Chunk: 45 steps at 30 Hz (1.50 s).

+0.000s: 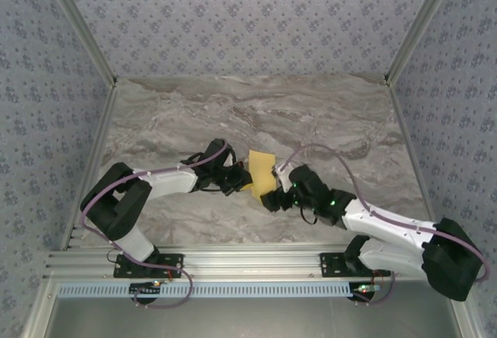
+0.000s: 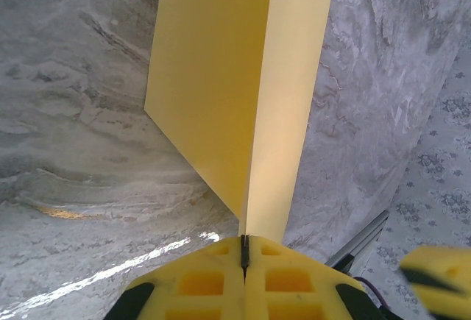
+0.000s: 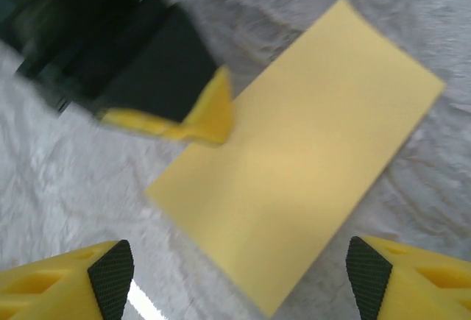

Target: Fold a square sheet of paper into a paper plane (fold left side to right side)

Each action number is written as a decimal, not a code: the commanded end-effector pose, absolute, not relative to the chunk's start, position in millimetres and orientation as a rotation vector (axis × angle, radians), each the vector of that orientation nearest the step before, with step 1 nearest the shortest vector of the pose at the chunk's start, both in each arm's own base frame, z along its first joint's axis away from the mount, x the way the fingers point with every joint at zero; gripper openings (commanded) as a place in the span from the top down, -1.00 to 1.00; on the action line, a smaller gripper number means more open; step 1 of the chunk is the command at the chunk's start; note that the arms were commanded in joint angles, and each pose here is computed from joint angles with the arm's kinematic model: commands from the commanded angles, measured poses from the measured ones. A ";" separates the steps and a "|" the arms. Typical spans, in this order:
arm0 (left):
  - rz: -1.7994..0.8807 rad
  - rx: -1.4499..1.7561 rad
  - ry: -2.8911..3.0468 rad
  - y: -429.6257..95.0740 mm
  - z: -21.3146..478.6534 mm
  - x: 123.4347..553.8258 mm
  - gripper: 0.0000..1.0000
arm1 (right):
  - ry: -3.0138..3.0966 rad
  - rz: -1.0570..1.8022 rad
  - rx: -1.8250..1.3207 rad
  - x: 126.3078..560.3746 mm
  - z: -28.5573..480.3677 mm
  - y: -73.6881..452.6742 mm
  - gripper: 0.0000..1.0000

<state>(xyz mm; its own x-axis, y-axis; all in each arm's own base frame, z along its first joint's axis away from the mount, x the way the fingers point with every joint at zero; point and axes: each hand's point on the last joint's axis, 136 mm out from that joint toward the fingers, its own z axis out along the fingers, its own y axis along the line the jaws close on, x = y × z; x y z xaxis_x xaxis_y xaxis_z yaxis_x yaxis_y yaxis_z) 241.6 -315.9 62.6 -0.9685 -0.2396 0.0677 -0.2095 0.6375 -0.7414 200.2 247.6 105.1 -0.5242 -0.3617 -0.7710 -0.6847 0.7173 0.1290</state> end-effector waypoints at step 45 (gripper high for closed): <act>-1.298 -0.250 2.750 -281.6 118.8 290.9 0.27 | 2.231 0.463 -1.073 205.4 50.0 295.9 1.00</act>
<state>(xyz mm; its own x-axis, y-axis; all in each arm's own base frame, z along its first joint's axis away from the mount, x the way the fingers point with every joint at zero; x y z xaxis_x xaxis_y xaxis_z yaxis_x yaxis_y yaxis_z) 288.2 -268.2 110.9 -0.9610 -0.2766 -0.0072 -0.1748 0.6270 -0.7592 213.5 295.5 58.3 -0.4374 -0.5852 -0.6828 -0.7816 0.6229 -0.0333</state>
